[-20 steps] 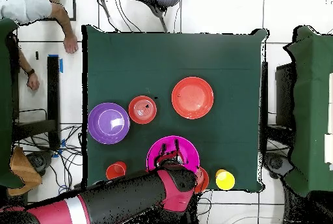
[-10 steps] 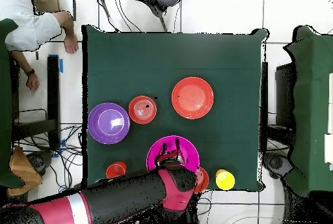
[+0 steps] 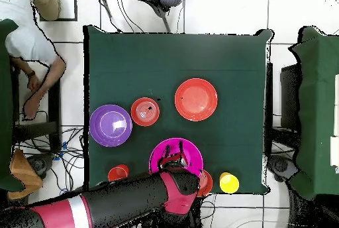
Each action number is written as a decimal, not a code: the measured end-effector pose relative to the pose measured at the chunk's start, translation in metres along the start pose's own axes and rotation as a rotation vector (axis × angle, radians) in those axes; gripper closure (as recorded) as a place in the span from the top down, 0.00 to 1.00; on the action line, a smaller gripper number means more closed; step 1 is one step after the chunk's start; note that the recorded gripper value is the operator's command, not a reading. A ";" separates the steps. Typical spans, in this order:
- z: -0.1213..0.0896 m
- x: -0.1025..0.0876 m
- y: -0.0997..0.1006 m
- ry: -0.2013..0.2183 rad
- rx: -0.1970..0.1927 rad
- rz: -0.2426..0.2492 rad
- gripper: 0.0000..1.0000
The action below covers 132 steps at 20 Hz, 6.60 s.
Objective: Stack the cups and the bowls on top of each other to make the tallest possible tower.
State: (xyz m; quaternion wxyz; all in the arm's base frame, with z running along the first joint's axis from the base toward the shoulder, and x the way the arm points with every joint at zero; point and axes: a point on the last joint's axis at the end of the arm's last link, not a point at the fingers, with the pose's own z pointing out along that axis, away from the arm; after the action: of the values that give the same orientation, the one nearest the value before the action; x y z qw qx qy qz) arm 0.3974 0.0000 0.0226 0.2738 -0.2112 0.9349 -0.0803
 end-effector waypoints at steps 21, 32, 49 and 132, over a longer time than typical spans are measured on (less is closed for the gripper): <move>-0.001 -0.005 0.001 -0.028 -0.018 -0.002 1.00; 0.002 -0.019 0.001 -0.097 -0.013 0.014 1.00; 0.003 -0.014 0.005 -0.077 -0.003 -0.027 1.00; -0.092 -0.055 -0.140 0.105 -0.320 -0.410 1.00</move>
State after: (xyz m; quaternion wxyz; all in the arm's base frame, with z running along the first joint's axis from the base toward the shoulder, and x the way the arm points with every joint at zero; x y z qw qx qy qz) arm 0.4384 -0.0985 0.1638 0.1660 -0.4326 0.8862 0.0040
